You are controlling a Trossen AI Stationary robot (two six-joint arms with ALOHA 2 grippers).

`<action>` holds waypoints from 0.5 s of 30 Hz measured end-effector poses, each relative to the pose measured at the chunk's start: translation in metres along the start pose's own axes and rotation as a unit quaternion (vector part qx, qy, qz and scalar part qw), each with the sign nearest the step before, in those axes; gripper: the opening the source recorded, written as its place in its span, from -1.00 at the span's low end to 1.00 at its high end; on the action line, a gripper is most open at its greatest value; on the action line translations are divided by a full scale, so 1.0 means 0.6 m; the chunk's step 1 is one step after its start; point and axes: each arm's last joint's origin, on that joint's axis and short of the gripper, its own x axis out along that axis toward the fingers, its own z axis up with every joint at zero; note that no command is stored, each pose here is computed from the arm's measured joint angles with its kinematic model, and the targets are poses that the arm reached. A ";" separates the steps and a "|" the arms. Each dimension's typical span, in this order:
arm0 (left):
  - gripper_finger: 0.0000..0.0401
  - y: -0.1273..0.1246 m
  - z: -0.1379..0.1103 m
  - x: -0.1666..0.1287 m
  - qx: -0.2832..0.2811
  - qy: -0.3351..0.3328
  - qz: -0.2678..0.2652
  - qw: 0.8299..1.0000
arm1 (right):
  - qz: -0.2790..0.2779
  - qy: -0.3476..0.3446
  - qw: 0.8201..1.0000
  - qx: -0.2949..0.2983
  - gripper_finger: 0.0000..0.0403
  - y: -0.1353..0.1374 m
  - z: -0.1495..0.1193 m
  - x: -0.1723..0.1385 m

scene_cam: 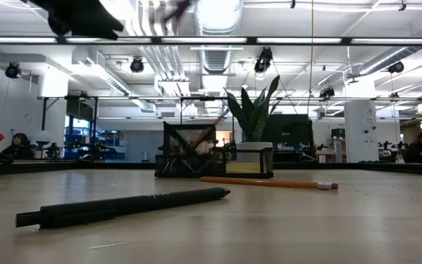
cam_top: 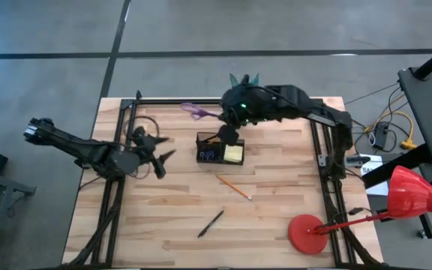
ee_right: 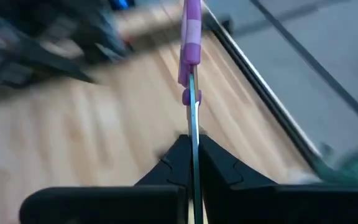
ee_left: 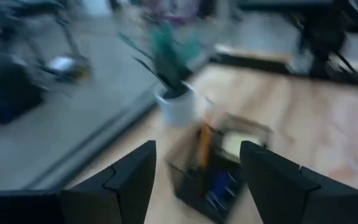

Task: Pick and place office supplies into organizer
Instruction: Put the scissors into the desk organizer

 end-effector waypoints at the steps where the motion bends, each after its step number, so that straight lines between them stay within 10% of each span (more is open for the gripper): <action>1: 0.09 0.007 0.007 -0.005 -0.008 -0.013 0.016 1.000 | 0.011 -0.016 1.000 0.010 -0.96 0.009 0.003 -0.007; 15: 0.09 0.054 0.056 -0.056 0.084 -0.127 -0.030 0.988 | 0.286 -0.060 0.951 0.099 -0.96 0.065 0.028 0.003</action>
